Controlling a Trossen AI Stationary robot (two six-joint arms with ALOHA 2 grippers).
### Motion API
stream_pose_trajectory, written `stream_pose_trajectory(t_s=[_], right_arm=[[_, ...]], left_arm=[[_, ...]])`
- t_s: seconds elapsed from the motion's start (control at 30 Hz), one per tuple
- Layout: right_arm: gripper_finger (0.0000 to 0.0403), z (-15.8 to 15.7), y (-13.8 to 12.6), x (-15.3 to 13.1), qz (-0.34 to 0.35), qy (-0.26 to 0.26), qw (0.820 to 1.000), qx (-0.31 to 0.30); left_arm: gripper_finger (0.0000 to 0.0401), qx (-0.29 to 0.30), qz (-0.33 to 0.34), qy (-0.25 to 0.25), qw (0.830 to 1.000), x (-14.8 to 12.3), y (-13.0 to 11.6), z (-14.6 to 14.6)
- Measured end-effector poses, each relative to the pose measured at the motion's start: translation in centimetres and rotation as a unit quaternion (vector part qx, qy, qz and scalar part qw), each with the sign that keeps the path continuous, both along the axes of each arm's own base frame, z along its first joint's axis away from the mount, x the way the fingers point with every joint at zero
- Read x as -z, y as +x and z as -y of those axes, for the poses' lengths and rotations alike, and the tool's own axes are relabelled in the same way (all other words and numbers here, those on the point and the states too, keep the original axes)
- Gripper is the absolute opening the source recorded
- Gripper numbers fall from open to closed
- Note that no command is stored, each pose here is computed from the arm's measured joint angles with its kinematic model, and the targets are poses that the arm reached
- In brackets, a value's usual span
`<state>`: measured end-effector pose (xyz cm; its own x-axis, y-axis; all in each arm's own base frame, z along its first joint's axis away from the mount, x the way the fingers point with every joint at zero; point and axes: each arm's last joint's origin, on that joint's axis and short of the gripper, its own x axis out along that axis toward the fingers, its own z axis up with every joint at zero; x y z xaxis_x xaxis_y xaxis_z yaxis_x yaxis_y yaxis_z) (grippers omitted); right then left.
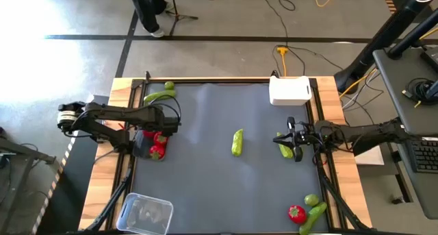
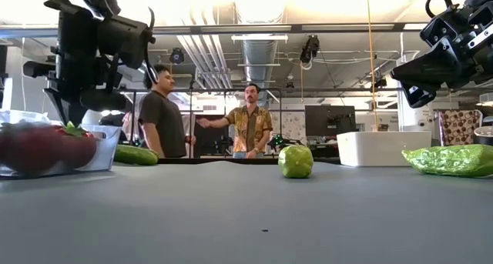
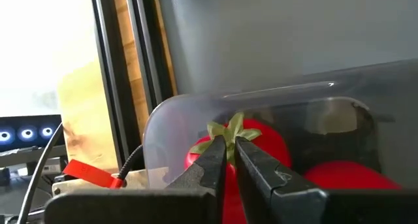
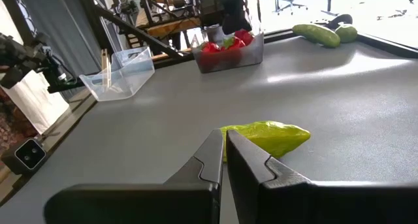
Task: Sort produce into baskets
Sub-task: Put the top tomato into the black transparent bin, then put the tomato into the black transparent bin
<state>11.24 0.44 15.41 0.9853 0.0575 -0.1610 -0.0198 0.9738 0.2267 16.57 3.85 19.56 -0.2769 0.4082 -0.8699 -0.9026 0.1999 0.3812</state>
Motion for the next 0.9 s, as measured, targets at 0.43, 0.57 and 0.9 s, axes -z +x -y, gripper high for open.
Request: stream_pose_trajectory(t_s=[0.43,0.57,0.9], right_arm=[[0.0013,0.0,0.0,0.0,0.0,0.0,1.0,0.0],[0.0013,0.0,0.0,0.0,0.0,0.0,1.0,0.0],[0.0013,0.0,0.0,0.0,0.0,0.0,1.0,0.0]], left_arm=[[0.0016,0.156,0.13,0.014,0.979,-7.4,4.3,2.3],[0.0016,0.287,0.232,0.031,0.929,-9.0,7.0,4.9],[0.0016,0.526,0.399,0.084,0.747,-8.8,12.6,13.8]])
